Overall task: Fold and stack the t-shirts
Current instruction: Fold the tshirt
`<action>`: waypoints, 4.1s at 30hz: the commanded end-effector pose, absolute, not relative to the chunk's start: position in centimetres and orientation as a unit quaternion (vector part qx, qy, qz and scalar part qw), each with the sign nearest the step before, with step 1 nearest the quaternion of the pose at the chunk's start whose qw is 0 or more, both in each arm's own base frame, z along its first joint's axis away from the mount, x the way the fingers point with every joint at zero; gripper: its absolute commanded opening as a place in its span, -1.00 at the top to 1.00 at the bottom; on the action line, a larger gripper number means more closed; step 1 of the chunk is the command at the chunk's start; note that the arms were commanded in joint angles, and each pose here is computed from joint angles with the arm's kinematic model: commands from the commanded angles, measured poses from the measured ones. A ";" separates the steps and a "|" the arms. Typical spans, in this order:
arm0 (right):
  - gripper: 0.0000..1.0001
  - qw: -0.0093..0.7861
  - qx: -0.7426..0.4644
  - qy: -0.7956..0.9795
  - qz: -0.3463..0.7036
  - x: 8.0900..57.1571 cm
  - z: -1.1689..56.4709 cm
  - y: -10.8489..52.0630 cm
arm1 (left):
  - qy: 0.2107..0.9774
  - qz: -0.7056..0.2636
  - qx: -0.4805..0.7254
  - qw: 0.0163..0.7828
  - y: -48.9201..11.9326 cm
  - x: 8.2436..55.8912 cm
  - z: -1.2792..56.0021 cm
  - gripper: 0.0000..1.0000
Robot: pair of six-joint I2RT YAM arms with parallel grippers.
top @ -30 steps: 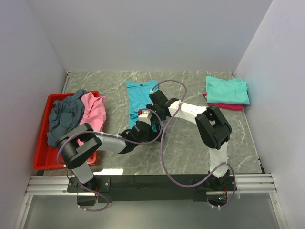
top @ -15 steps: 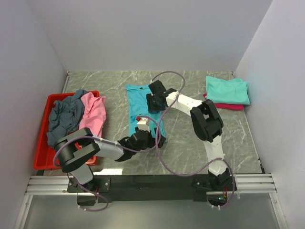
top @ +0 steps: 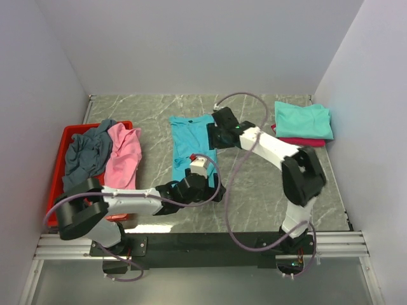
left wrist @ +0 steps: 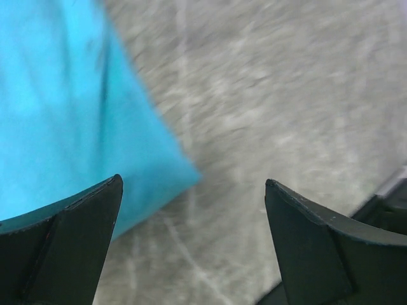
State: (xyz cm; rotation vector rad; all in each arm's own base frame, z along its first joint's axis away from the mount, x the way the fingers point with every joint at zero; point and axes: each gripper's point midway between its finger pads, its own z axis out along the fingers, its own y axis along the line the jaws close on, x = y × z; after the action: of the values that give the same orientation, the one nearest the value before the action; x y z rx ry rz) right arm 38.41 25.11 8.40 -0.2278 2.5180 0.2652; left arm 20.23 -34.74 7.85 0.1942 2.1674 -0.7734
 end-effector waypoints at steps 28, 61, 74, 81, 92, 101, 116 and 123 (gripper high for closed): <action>-0.26 0.257 -0.086 0.942 0.200 21.9 5.4 25.5 | 0.900 -0.179 -0.098 0.385 -19.2 21.6 7.1 -0.99; 0.86 0.186 -0.070 0.972 0.122 18.9 -0.9 23.7 | 0.914 -0.216 -0.115 0.322 -18.5 17.9 4.1 -0.99; 0.92 0.185 -0.081 0.971 0.130 18.5 -0.8 24.6 | 0.913 -0.202 -0.139 0.326 -18.1 18.3 2.9 -0.86; 0.92 0.187 -0.083 0.970 0.132 18.4 -0.7 24.7 | 0.926 -0.159 -0.129 0.317 -17.7 18.6 1.6 -0.48; 0.94 0.190 -0.080 0.970 0.132 18.3 -0.7 24.4 | 0.936 -0.142 -0.120 0.298 -17.4 18.1 0.1 0.06; 0.95 0.195 -0.079 0.969 0.133 18.4 -0.3 24.3 | 0.940 -0.143 -0.125 0.282 -17.1 17.2 -0.4 0.99; 1.00 0.192 -0.093 0.968 0.132 16.6 1.5 23.4 | 0.939 -0.195 -0.068 0.274 -19.4 15.6 2.4 0.99; 1.00 0.161 -0.120 0.971 0.126 12.5 1.7 22.5 | 0.946 -0.223 -0.013 0.236 -21.1 11.9 2.8 0.99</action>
State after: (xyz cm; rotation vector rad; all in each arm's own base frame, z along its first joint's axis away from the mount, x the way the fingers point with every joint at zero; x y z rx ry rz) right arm 14.67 24.36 1.98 -0.3290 2.7131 0.4245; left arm 13.58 -20.50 2.40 -0.1078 2.5487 -0.5750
